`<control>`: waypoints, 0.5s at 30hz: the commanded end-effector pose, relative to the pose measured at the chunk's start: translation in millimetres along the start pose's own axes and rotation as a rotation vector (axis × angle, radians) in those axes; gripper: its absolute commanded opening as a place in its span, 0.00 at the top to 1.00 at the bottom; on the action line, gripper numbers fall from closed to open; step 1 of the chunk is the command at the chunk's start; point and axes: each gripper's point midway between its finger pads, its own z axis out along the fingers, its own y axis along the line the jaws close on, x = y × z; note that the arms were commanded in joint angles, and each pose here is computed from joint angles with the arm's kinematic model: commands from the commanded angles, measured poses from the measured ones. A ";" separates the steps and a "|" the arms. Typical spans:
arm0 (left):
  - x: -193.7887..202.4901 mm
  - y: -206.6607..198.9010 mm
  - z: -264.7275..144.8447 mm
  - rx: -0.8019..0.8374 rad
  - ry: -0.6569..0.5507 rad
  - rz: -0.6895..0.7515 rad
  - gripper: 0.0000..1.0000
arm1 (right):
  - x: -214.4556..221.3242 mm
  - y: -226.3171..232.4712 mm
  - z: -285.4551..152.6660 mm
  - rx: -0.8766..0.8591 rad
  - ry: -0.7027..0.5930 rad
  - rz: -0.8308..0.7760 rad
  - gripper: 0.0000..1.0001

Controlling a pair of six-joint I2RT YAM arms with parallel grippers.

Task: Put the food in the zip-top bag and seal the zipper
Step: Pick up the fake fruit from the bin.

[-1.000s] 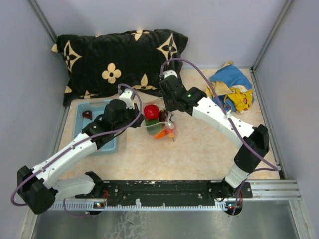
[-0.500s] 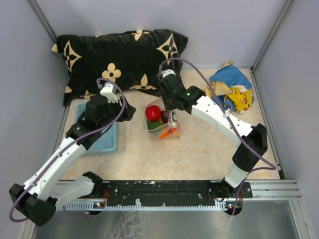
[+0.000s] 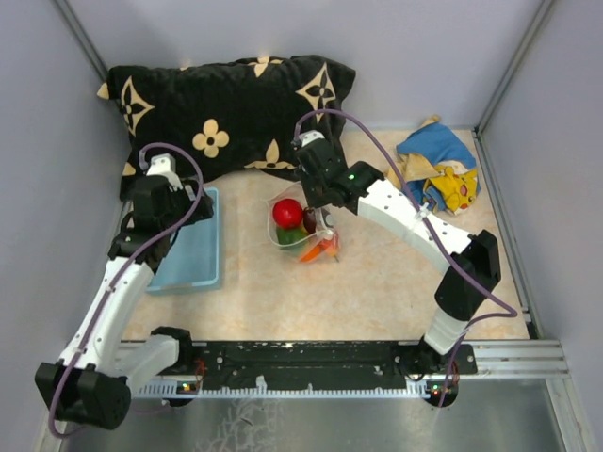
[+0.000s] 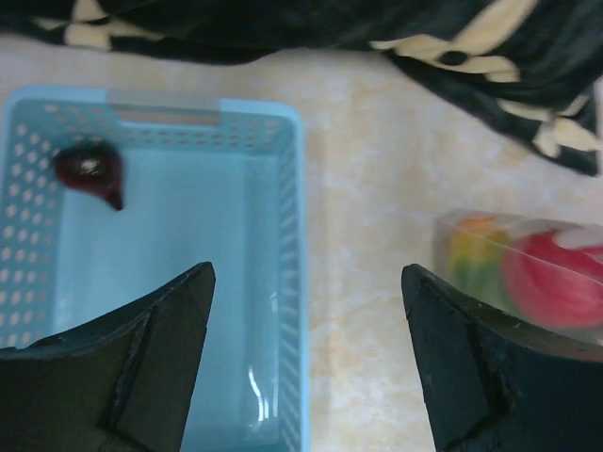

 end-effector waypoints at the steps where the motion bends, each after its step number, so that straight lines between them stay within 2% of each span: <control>1: 5.4 44.6 20.4 -0.121 0.024 -0.011 0.14 | -25.0 4.5 -10.6 -0.036 -0.077 0.000 1.00; 9: 9.6 93.8 55.7 -0.232 0.104 -0.061 0.12 | -16.8 6.9 -3.5 -0.046 -0.053 0.000 1.00; 15: 12.2 122.4 81.7 -0.290 0.096 -0.176 0.13 | -13.7 11.5 -1.7 -0.067 -0.043 0.007 1.00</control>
